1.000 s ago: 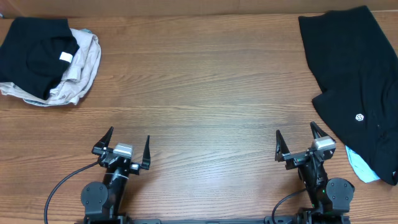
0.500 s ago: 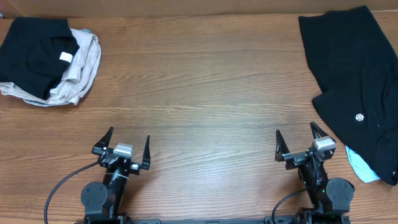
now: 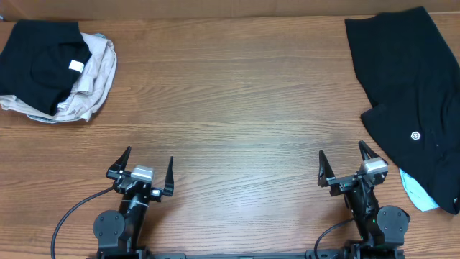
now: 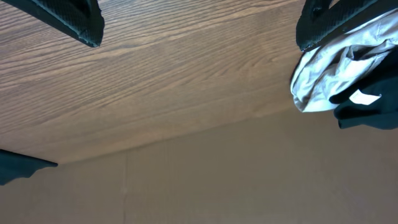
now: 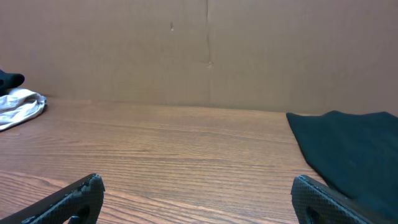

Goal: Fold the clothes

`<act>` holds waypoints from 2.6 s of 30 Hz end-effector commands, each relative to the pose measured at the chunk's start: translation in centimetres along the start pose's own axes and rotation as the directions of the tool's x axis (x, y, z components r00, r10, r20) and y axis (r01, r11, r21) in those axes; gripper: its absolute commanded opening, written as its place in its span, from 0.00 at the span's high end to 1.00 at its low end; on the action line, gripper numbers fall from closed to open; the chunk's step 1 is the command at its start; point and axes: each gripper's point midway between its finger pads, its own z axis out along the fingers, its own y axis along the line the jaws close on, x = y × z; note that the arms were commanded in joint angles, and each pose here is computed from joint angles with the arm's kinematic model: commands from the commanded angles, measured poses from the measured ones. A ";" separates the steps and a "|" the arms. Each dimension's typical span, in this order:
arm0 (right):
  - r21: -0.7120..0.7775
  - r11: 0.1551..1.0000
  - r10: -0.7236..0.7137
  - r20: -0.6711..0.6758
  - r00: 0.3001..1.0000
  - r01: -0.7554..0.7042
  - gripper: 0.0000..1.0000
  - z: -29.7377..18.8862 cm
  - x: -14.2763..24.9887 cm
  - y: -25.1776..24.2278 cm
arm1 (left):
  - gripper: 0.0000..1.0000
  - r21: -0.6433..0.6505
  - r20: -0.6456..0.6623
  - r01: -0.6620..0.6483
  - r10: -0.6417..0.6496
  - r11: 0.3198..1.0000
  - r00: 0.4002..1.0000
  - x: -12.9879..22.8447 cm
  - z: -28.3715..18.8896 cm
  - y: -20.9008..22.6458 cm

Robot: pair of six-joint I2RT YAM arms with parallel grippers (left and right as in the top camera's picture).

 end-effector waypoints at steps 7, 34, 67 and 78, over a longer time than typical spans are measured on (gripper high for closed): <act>-0.005 1.000 -0.002 0.004 1.000 0.002 0.00 0.0 0.2 0.1 | 0.00 -0.008 0.007 0.010 -0.010 1.000 1.000 0.0 0.0 0.2; -0.080 0.984 -0.116 0.380 0.918 0.157 0.00 -2.5 -10.8 2.8 | 0.00 0.132 0.196 -0.083 0.056 0.988 0.979 -6.0 -1.2 -2.2; -0.006 0.991 0.117 -0.481 0.869 -0.137 0.00 10.8 -13.2 -2.3 | 0.00 0.232 -0.425 0.135 -0.025 0.963 0.905 -17.7 11.3 3.3; 0.028 0.963 0.202 -0.736 0.647 -0.268 0.00 16.6 -1.2 -3.4 | 0.00 0.219 -0.601 0.246 -0.068 0.944 0.797 -11.3 15.2 3.3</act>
